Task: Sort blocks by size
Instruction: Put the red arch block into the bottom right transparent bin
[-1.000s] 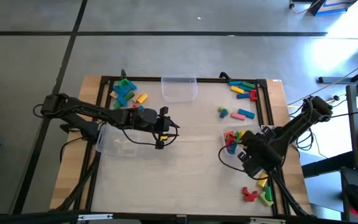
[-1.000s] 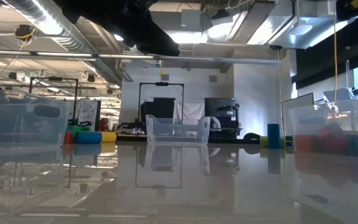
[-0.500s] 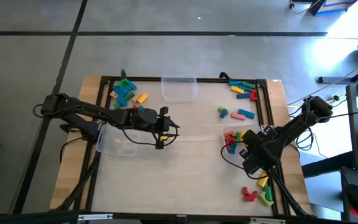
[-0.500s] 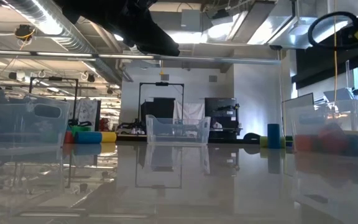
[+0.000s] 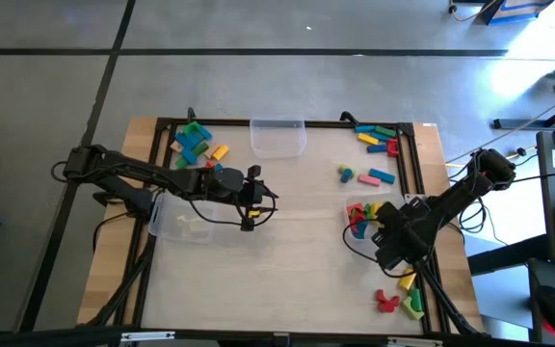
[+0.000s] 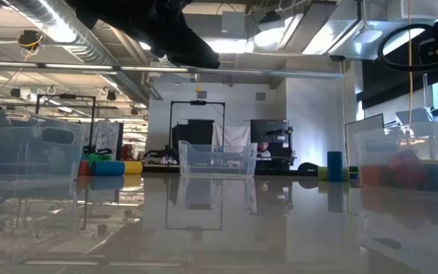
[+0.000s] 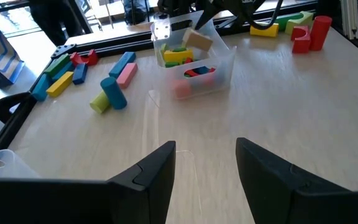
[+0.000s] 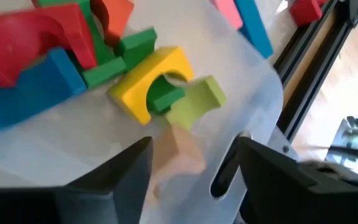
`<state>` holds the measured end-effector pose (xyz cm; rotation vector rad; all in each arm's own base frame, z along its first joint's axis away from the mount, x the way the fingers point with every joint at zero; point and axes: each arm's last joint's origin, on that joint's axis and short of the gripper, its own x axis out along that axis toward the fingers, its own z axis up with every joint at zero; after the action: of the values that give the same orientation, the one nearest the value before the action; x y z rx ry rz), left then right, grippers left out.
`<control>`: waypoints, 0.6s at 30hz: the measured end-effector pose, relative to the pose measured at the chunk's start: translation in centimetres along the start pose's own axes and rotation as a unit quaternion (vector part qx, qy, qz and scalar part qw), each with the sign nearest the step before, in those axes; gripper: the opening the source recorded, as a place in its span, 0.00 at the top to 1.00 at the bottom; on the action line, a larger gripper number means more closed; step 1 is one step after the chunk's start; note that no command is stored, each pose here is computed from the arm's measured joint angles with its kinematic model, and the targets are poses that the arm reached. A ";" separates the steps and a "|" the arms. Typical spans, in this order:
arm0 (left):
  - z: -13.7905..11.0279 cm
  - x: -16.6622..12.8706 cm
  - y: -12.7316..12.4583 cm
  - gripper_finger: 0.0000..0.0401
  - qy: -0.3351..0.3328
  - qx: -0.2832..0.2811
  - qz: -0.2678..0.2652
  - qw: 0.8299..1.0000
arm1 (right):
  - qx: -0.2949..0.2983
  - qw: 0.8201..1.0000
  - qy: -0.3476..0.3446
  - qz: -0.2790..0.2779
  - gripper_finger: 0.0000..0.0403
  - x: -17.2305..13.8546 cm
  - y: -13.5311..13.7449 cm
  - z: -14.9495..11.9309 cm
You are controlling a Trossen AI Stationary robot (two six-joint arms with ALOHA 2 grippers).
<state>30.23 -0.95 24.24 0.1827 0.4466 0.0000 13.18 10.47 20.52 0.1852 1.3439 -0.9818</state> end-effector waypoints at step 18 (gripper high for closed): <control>0.0 0.0 0.0 0.59 0.001 -0.004 0.000 1.000 | 0.011 0.974 0.101 0.202 0.37 -5.5 2.6 1.0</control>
<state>30.22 -0.94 24.22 0.1755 0.4493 0.0014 16.20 14.08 24.50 0.5650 1.4091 -0.6446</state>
